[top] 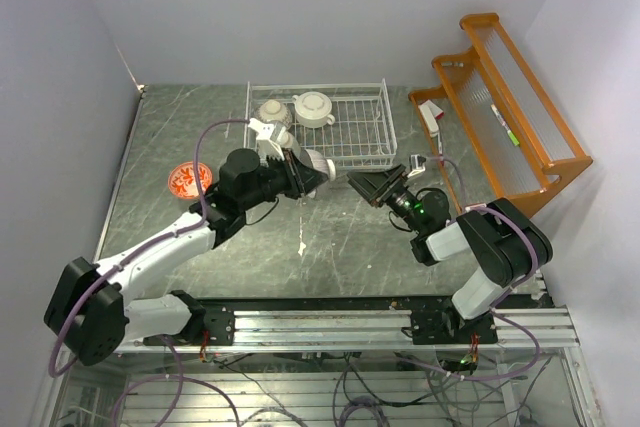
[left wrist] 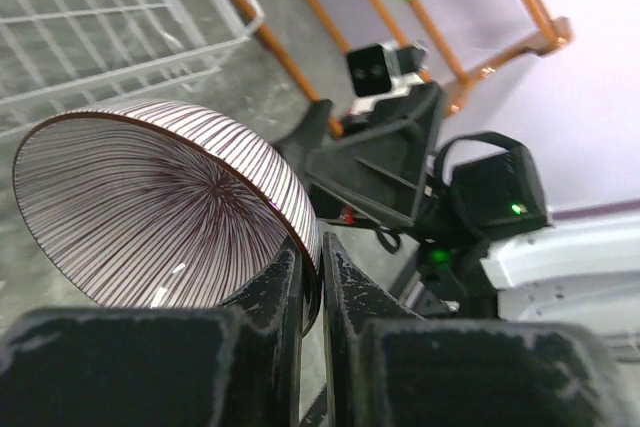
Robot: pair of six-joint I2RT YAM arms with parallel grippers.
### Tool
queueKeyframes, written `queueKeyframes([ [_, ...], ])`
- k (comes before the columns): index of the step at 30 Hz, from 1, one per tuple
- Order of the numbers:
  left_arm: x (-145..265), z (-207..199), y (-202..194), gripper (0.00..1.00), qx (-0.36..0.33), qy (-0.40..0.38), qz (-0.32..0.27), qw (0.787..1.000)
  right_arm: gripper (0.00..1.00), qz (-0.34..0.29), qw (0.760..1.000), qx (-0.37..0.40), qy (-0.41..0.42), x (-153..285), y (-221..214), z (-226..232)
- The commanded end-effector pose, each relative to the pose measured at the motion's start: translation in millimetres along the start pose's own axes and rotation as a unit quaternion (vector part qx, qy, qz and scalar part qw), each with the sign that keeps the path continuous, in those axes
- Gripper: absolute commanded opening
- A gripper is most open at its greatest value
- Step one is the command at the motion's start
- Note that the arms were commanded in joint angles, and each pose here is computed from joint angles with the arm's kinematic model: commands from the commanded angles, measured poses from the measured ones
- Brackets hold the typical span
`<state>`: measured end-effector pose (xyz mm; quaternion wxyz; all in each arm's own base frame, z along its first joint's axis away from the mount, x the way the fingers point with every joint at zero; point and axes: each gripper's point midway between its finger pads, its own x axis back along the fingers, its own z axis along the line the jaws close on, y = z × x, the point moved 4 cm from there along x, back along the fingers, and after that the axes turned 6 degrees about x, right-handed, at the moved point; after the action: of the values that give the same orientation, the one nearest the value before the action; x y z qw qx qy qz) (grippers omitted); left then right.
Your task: Unload the bowls from the dish rack
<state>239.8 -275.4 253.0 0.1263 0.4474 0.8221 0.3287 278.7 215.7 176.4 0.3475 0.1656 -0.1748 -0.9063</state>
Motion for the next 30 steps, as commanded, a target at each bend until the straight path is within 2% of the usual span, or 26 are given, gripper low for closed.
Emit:
queueKeyframes([
  [1,14,14,22,0.07,-0.053,0.124,-0.009,0.991,0.68,-0.059,0.991,0.051,0.106,6,22,43],
  [6,33,31,39,0.07,-0.076,0.244,-0.017,0.967,0.65,-0.055,0.992,0.045,0.106,6,21,40],
  [13,74,54,64,0.07,-0.084,0.415,-0.059,0.904,0.63,-0.048,0.993,0.041,0.104,5,20,36],
  [18,96,67,79,0.07,-0.086,0.485,-0.082,0.866,0.62,-0.039,0.992,0.044,0.109,5,19,37],
  [24,125,106,101,0.07,-0.083,0.552,-0.065,0.827,0.61,-0.035,0.993,0.049,0.105,6,20,33],
  [27,129,111,107,0.07,-0.080,0.560,-0.071,0.821,0.60,-0.034,0.994,0.046,0.093,7,20,24],
  [30,130,124,114,0.07,-0.079,0.589,-0.055,0.802,0.60,-0.031,0.995,0.045,0.087,6,20,19],
])
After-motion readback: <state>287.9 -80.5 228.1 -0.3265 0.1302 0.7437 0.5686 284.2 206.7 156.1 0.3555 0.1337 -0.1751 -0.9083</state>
